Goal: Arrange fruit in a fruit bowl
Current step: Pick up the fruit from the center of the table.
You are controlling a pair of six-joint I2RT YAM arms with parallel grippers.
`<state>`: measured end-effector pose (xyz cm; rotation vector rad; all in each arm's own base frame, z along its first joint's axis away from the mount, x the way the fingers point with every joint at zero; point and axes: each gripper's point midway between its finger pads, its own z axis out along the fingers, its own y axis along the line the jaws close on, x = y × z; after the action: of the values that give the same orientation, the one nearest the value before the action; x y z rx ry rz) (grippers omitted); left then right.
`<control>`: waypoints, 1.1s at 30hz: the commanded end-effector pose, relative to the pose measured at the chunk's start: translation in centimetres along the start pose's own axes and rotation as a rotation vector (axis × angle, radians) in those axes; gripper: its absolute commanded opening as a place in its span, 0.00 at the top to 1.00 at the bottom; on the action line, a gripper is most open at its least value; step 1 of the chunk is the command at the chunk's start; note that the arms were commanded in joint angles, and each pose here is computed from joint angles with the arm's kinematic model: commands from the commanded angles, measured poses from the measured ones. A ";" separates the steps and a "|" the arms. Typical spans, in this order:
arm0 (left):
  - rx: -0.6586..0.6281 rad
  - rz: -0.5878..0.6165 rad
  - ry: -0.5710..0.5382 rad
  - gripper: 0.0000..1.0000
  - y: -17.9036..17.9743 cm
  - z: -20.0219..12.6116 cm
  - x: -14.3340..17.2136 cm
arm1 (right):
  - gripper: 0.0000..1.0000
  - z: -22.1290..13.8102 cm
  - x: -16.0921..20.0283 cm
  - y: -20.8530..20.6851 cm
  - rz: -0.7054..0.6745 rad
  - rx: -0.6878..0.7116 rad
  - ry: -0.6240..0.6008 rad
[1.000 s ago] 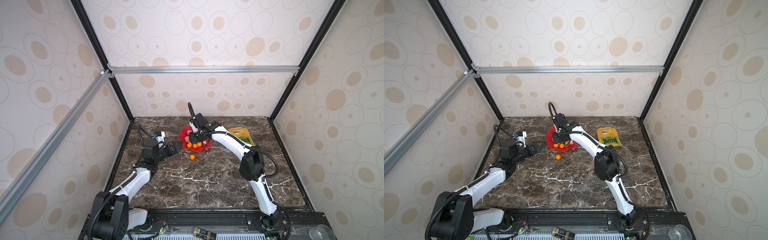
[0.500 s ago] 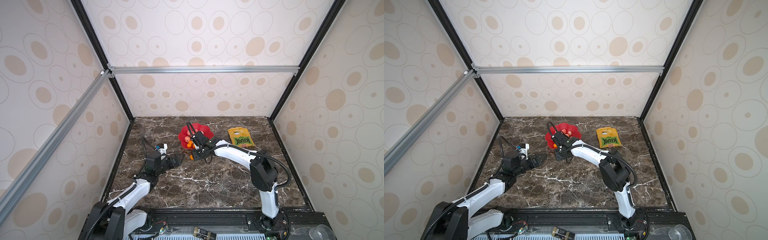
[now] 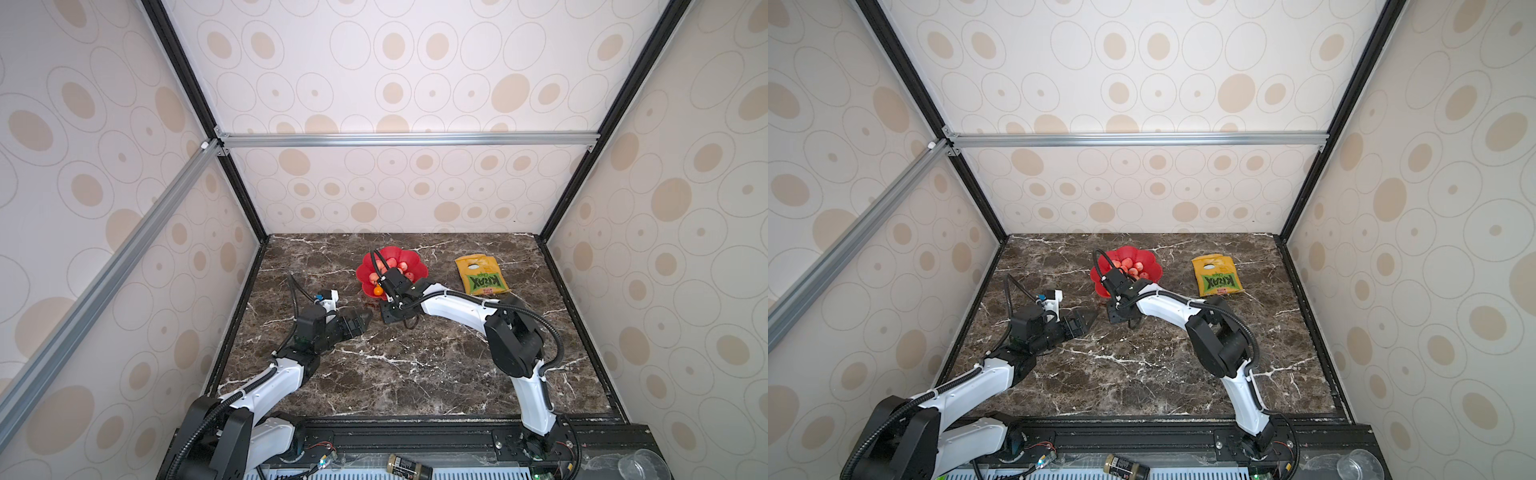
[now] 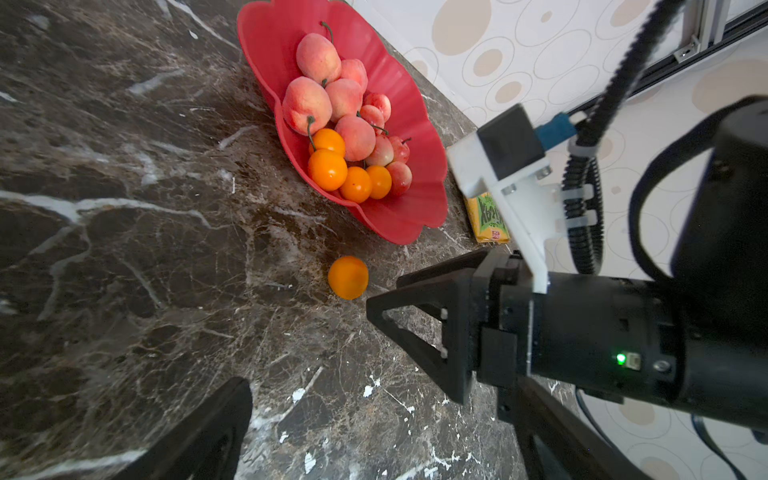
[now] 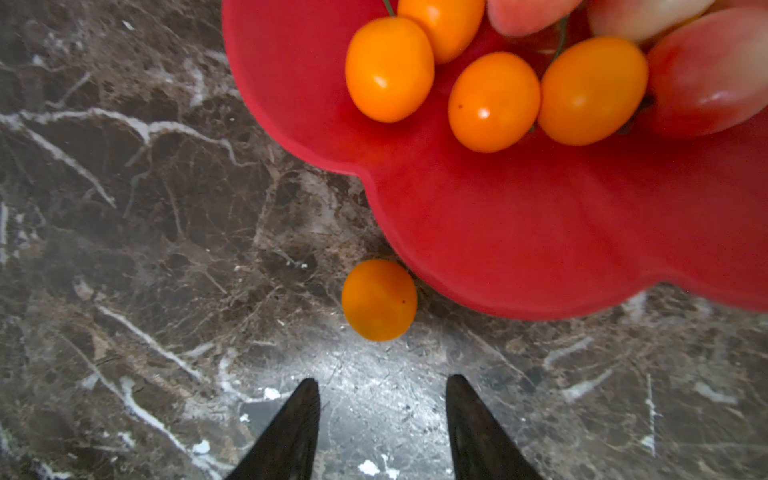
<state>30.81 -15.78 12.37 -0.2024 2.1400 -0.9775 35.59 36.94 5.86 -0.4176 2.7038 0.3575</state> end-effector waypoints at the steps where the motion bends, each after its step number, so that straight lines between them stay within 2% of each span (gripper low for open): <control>1: 0.006 -0.001 -0.019 0.02 -0.2 0.1 -0.4 | 0.48 0.4 -0.6 0.2 0.015 0.017 -0.014; 23: 0.003 -0.001 -0.024 0.02 -0.3 -0.2 -0.4 | 0.48 3.4 -1.4 0.1 -0.009 0.065 0.012; 33: 0.003 -0.003 -0.025 0.02 -0.3 -0.2 -0.4 | 0.52 4.1 -1.5 0.0 -0.019 0.080 0.021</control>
<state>30.79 -15.55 12.07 -0.2206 2.1440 -0.9660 38.35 38.78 3.65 -0.4166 2.7046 0.2864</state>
